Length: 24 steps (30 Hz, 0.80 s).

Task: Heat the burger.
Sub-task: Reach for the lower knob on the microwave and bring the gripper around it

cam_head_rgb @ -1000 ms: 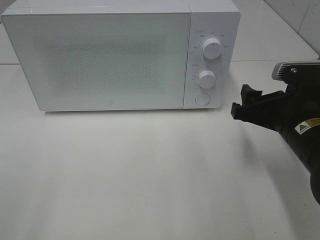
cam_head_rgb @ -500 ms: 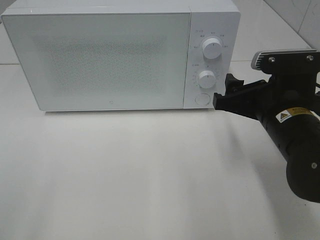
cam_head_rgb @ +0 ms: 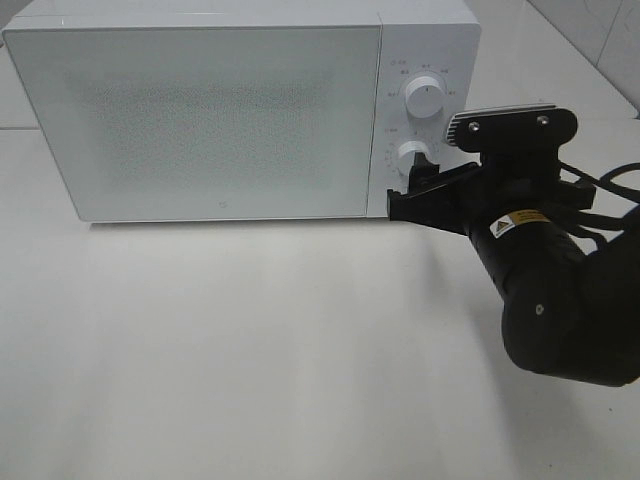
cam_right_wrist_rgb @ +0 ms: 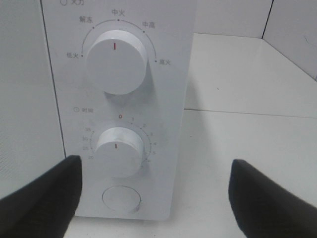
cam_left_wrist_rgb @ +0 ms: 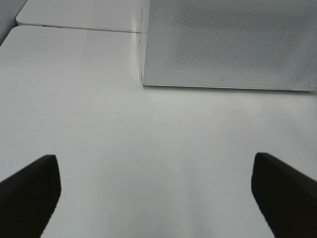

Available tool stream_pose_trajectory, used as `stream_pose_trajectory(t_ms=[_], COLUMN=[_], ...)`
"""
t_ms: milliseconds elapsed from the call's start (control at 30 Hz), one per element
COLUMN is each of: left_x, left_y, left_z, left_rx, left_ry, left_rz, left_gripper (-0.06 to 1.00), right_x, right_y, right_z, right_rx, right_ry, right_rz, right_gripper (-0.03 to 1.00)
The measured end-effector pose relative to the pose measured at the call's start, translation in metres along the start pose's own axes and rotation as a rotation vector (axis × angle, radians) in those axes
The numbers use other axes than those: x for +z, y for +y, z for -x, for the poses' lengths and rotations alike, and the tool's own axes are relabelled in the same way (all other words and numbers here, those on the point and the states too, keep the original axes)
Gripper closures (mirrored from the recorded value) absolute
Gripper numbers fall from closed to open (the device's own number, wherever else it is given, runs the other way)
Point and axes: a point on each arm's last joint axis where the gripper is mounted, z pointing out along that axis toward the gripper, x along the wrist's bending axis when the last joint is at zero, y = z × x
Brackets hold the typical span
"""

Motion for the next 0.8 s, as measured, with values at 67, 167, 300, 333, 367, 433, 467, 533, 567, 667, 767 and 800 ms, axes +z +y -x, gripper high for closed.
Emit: stream_pose_trajectory(t_ms=[67,167,300,333,367,433,467,533,567,667,767,800], left_x=[0.0,0.0,0.0,0.0,0.0,0.0,0.0,0.0,0.0,0.0,0.0,0.0], left_y=[0.0,0.0,0.0,0.0,0.0,0.0,0.0,0.0,0.0,0.0,0.0,0.0], left_z=[0.0,0.0,0.0,0.0,0.0,0.0,0.0,0.0,0.0,0.0,0.0,0.0], left_rx=[0.0,0.0,0.0,0.0,0.0,0.0,0.0,0.0,0.0,0.0,0.0,0.0], left_ry=[0.0,0.0,0.0,0.0,0.0,0.0,0.0,0.0,0.0,0.0,0.0,0.0], left_rz=[0.0,0.0,0.0,0.0,0.0,0.0,0.0,0.0,0.0,0.0,0.0,0.0], left_gripper=[-0.05,-0.05,-0.05,-0.05,-0.05,-0.05,-0.05,-0.05,-0.05,-0.05,-0.05,-0.05], right_x=[0.004,0.011,0.022,0.022,0.026,0.031,0.033,0.038,0.04,0.048,0.053,0.059], right_y=[0.0,-0.002,-0.003,-0.003,-0.004,-0.004,-0.005,-0.006,-0.006,-0.009,-0.009,-0.009], right_z=[-0.003,-0.008,-0.017,-0.017,-0.02,-0.024,-0.025,-0.027,-0.027,-0.026,-0.026,-0.027], right_rx=[0.001,0.003,0.008,0.008,0.009,0.013,0.014,0.015,0.014,0.011,0.013,0.012], right_ry=[0.002,0.002,0.003,0.003,0.002,0.003,0.003,0.0,-0.002,-0.007,-0.012,-0.011], right_rz=[0.003,0.005,0.012,0.012,0.014,0.02,0.021,0.022,0.023,0.026,0.031,0.037], right_gripper=[0.21,0.21,0.21,0.21,0.21,0.21,0.21,0.21,0.21,0.21,0.21,0.21])
